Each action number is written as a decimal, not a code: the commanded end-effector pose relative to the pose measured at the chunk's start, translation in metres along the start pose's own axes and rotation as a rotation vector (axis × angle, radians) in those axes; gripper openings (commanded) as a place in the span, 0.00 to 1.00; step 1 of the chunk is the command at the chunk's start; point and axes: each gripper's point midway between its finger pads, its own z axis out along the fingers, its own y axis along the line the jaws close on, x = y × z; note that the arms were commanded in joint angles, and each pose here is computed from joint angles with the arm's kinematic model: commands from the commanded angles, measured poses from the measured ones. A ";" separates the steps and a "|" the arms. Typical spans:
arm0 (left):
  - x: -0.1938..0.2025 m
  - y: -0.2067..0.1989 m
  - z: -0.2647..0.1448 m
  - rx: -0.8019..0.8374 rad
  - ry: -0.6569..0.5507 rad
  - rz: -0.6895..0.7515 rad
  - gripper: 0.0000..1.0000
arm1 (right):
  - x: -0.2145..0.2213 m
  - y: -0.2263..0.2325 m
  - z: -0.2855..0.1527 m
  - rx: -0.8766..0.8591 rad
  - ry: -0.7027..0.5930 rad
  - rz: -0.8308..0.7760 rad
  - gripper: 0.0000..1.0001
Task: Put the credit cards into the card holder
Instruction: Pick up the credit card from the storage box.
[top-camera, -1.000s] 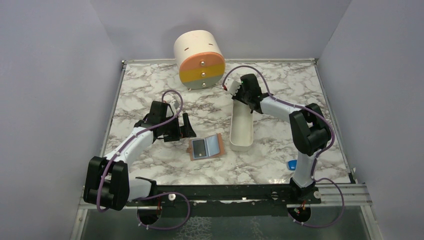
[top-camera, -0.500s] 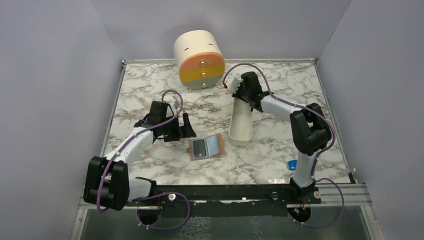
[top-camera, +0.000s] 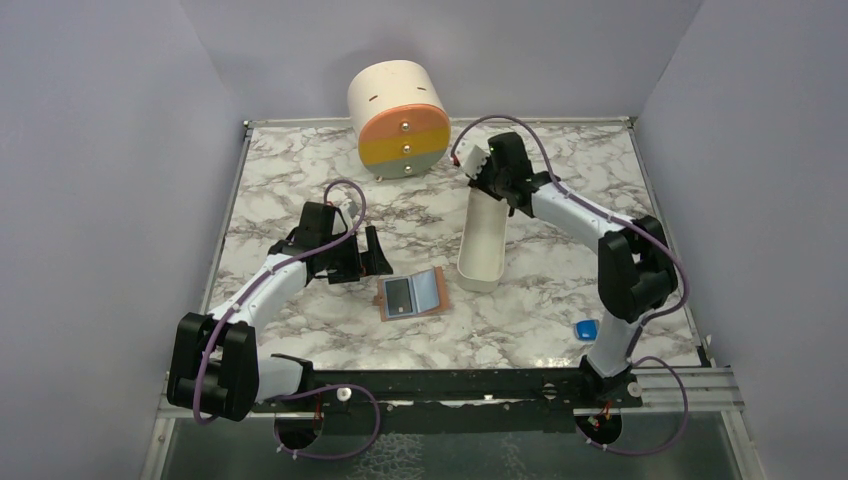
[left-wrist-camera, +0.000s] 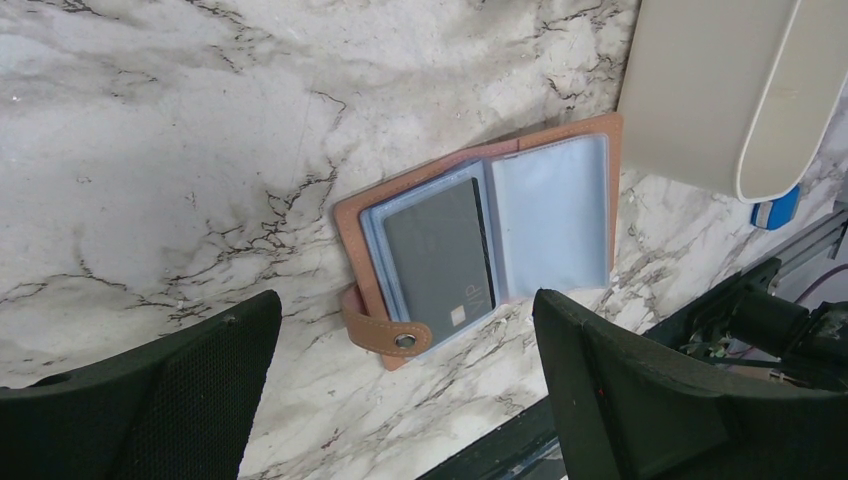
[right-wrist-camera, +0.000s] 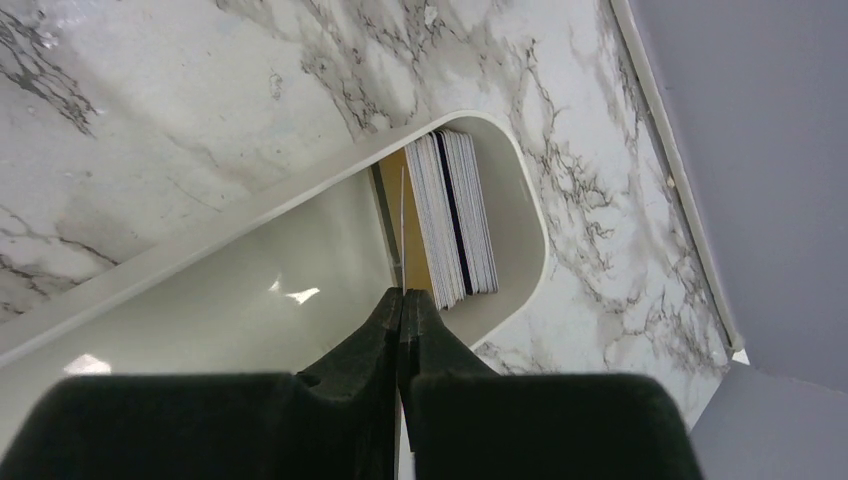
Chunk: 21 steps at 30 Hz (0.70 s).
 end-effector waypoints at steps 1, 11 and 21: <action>-0.008 -0.013 -0.006 0.052 -0.025 0.017 0.99 | -0.032 -0.015 -0.041 -0.012 -0.064 0.140 0.01; -0.022 -0.055 -0.027 0.217 -0.081 -0.037 0.92 | -0.092 0.013 -0.124 -0.187 -0.300 0.567 0.01; -0.036 -0.122 -0.069 0.558 -0.156 -0.119 0.83 | -0.139 0.086 -0.203 -0.612 -0.477 0.910 0.01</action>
